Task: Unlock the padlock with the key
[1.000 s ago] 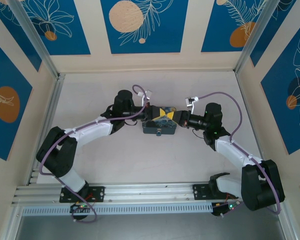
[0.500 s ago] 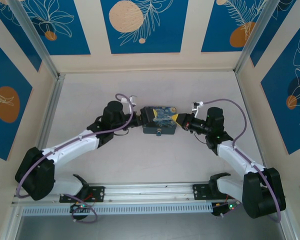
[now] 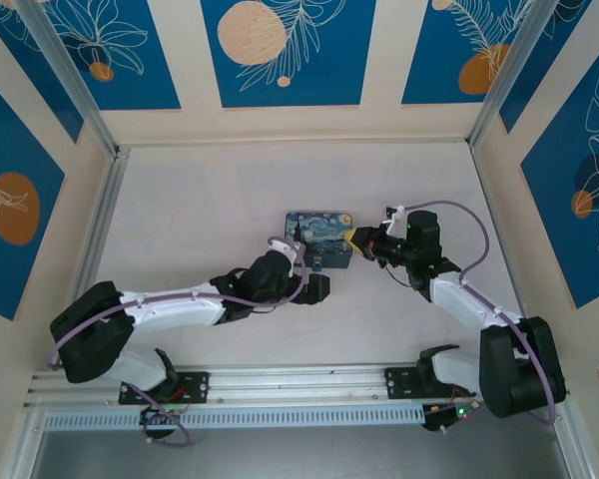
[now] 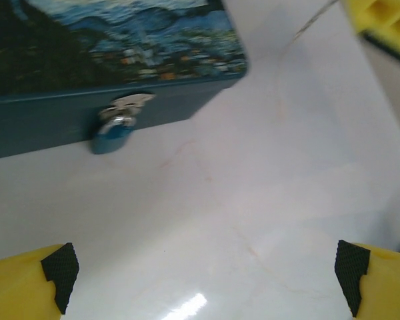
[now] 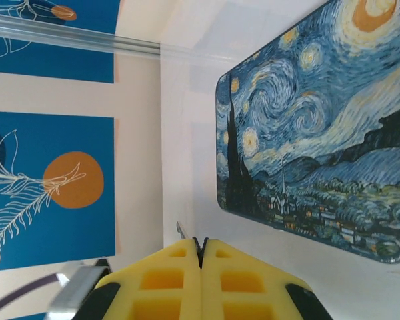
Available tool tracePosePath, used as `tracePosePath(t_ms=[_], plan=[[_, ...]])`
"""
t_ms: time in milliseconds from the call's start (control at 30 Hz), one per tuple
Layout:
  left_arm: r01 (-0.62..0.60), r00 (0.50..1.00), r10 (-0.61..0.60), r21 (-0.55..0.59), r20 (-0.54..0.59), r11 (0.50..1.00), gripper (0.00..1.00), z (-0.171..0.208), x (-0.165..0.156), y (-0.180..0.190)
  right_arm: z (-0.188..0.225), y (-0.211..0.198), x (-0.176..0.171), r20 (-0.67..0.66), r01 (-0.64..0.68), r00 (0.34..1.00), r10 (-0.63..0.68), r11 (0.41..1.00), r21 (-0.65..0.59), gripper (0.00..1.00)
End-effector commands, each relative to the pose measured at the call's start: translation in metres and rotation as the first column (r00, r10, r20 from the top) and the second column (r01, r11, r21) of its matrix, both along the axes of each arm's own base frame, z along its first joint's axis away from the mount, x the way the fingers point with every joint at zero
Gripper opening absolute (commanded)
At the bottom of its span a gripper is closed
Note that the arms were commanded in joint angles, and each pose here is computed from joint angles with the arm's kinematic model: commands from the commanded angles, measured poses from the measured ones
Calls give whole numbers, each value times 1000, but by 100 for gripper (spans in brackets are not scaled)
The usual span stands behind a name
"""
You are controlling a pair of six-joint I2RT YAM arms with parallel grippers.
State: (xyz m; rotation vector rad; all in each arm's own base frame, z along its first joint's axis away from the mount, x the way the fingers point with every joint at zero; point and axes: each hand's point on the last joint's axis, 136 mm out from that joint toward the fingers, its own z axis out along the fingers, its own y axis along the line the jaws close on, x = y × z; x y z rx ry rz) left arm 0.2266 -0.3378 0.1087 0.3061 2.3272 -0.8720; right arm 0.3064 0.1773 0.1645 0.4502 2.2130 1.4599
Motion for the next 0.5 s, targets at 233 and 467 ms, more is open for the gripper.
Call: tracePosePath(t_ms=[233,467], plan=[[-78,964,80,-19,253,997,100,-20,36,-6,-7,2,24,-20,-22,1000,21,999,-37,0],[-35,963,46,-45,264,998,100,-42,39,-21,-22,2,30,-62,-22,998,19,999,-50,0]])
